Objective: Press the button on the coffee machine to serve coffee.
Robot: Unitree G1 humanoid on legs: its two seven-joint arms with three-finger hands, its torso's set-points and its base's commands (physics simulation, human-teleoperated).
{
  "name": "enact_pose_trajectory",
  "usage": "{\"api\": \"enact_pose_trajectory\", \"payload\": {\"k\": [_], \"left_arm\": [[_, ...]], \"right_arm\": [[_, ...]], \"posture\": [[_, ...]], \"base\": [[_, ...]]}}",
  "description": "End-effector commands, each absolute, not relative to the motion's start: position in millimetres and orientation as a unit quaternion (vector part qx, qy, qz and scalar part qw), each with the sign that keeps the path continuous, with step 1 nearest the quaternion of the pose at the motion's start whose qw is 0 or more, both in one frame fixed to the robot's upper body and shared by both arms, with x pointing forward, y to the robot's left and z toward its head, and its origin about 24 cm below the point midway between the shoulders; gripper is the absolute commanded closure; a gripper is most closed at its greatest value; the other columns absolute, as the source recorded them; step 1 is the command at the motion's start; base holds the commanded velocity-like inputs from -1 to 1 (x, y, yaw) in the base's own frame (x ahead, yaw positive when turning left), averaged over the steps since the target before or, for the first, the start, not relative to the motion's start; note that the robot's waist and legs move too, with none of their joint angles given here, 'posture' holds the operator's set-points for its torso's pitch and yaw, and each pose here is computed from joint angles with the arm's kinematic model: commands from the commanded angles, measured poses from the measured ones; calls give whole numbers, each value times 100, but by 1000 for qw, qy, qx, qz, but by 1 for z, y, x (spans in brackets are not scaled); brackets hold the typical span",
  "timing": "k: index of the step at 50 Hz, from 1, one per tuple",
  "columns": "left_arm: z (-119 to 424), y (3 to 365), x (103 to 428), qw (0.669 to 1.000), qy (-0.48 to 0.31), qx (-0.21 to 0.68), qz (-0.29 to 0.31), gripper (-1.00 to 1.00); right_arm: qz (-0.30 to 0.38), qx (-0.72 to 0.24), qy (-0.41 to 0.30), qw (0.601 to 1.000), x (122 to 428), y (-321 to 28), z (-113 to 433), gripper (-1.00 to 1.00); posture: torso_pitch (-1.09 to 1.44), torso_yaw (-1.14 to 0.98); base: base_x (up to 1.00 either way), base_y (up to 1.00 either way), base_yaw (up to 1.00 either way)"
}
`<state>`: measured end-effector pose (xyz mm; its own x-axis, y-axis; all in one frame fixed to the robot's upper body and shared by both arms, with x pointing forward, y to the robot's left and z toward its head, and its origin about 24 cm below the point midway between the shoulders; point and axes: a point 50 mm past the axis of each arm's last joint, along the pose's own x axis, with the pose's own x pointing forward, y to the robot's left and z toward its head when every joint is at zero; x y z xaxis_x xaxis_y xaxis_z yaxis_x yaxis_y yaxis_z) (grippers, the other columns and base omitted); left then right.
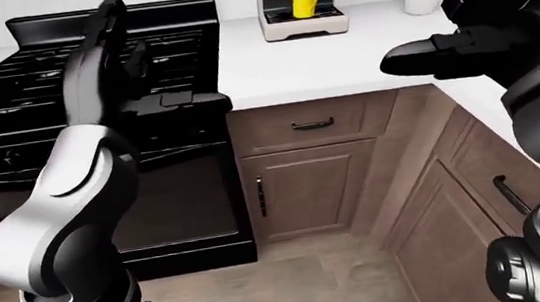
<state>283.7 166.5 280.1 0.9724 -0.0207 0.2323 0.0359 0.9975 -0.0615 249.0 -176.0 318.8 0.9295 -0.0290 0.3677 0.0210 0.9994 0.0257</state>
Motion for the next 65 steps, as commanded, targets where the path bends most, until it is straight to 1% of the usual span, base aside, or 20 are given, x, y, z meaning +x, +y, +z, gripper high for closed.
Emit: {"api": "enact_pose_trajectory", "payload": {"k": [1,20,65], "left_arm": [[291,165,280,988,-146,-34,-20,-100],[293,165,279,988,-149,-35,-20,-100],[295,164,278,988,-152,-35,-23,-100]], "right_arm": [[-20,15,-210,977,246,-178,327,-100],[-21,16,-211,977,245,-178,329,-100],[-20,17,-212,977,244,-179,330,-100]], "posture": [[0,0],[0,0],[0,0]], "base": [[17,23,0],[17,20,0],[17,0,0]]}}
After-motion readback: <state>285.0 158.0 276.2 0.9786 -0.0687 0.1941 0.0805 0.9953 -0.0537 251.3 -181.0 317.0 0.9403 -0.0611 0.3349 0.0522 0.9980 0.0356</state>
